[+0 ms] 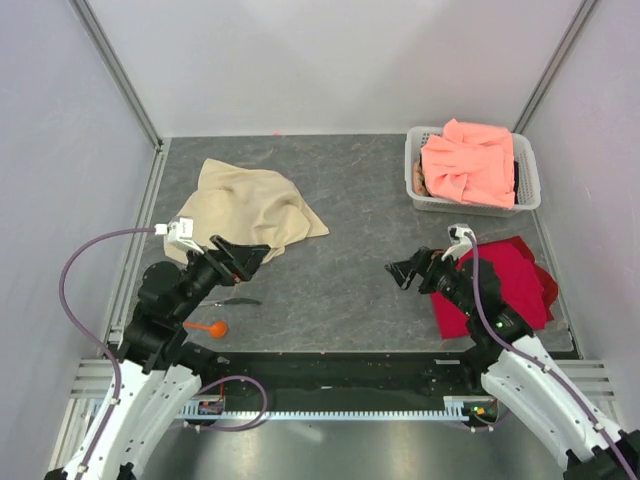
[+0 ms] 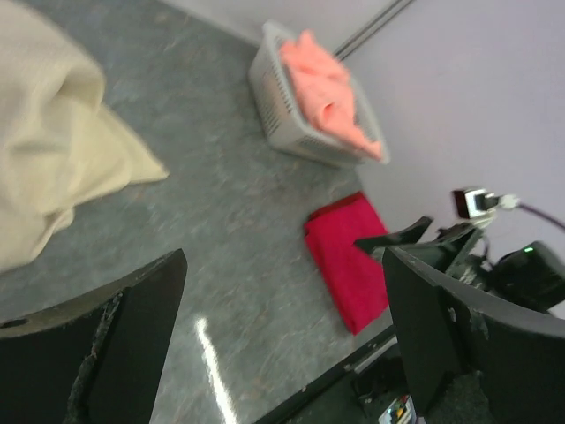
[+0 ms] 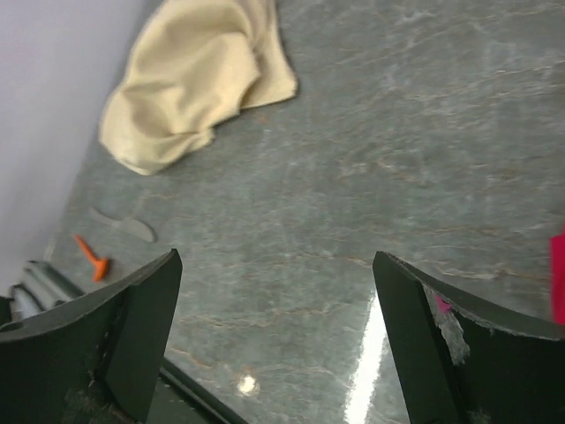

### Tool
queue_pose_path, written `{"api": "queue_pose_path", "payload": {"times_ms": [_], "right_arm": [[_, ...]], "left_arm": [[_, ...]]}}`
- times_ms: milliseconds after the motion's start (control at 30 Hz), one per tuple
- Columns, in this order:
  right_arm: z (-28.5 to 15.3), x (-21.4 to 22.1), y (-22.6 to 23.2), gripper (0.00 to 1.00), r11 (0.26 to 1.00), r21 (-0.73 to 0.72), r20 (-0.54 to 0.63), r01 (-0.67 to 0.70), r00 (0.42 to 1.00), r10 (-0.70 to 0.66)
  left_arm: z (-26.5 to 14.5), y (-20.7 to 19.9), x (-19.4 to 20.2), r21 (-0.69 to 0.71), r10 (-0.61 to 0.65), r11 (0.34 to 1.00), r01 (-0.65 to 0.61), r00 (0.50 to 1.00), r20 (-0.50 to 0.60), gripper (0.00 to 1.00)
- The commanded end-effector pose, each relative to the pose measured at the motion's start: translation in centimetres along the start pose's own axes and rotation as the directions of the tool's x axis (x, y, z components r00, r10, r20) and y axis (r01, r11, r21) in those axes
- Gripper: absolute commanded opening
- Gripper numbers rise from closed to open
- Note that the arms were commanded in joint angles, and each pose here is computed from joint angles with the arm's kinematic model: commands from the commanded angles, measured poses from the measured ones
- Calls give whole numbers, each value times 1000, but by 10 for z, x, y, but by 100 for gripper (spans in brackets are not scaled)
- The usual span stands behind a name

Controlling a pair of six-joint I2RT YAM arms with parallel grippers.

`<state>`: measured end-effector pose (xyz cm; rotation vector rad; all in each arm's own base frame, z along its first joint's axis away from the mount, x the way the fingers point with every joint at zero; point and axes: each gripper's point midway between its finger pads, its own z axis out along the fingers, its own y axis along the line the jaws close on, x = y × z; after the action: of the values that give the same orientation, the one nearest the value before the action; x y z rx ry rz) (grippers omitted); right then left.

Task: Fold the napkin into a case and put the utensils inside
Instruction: Pick up the crumpled napkin from the corner of the board.

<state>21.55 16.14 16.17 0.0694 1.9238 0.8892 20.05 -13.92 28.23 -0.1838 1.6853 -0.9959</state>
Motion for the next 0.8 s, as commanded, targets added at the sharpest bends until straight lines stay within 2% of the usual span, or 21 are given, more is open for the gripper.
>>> {"api": "queue_pose_path", "payload": {"times_ms": [0, 33, 133, 267, 467, 533, 567, 600, 767], "right_arm": [[17, -18, -18, 98, 981, 147, -53, 130, 991, -123], [22, -18, -17, 98, 978, 145, -78, 151, 987, -140], [52, -13, -15, 98, 975, 119, -174, 190, 970, -168], [104, -7, -13, 98, 970, 105, -272, 220, 945, -185], [186, 3, 2, 98, 951, 77, -365, 301, 896, -254], [211, 8, 1, 98, 939, 88, -399, 334, 875, -273], [224, -1, 14, 93, 935, 72, -383, 347, 875, -295], [235, 13, 6, 91, 928, 80, -417, 364, 858, -300], [273, 22, 16, 81, 907, 64, -435, 417, 829, -351]], "left_arm": [[10, 48, 14, -275, 12, 960, -50, 990, -138, 99], [17, 71, 34, -367, -14, 926, -83, 967, -254, 99], [29, 108, 47, -516, -36, 837, -182, 923, -383, 99], [50, 133, 63, -554, -58, 800, -233, 888, -456, 94], [62, 165, 53, -697, -78, 688, -203, 934, -349, 93], [68, 169, 49, -703, -62, 682, -201, 942, -329, 92], [70, 170, 49, -702, -60, 684, -198, 944, -324, 92], [75, 173, 49, -702, -64, 686, -191, 945, -320, 91], [84, 184, 50, -713, -89, 678, -178, 943, -321, 88]]}}
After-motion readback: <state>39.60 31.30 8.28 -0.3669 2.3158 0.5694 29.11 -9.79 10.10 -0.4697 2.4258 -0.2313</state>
